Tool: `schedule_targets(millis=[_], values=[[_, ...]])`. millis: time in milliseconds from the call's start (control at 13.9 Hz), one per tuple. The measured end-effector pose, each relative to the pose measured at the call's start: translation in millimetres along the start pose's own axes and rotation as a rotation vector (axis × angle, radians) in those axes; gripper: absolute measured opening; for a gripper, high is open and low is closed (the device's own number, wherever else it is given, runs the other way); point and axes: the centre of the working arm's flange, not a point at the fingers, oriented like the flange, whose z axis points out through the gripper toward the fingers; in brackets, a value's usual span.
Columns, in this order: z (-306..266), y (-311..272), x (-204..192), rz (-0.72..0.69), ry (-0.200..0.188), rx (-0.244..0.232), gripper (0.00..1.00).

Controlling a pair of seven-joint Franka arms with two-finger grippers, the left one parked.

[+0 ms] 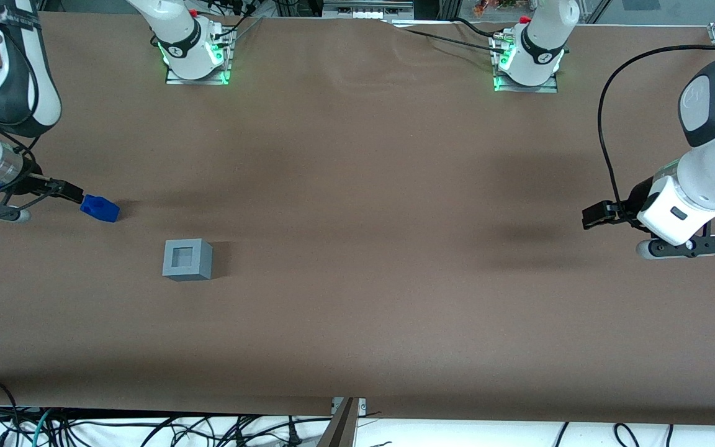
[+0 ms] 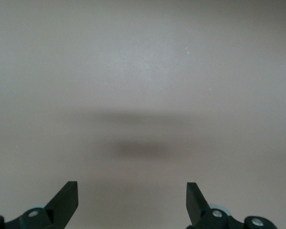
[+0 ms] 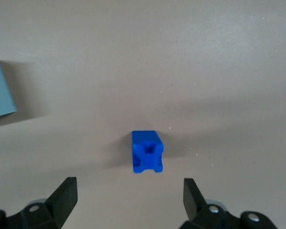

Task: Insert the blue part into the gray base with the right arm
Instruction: 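Move the open right gripper down over the blue part, then close the right gripper on the blue part and lift it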

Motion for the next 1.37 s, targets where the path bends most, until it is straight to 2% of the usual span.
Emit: schedule_targets(millis=[216,431,791,1222,1366], values=[[41.1,5.4,-5.4,-0.005,0.027,-0.004,0.99],[78.1,6.3,-6.4,-0.005,0.034,-0.013,0.98],[117.0,8.4,-9.6,-0.003,0.004,-0.024,0.98],[129.6,9.8,-11.8,-0.010,-0.018,-0.027,0.96],[130.5,11.6,-12.1,-0.011,-0.020,-0.027,0.74]])
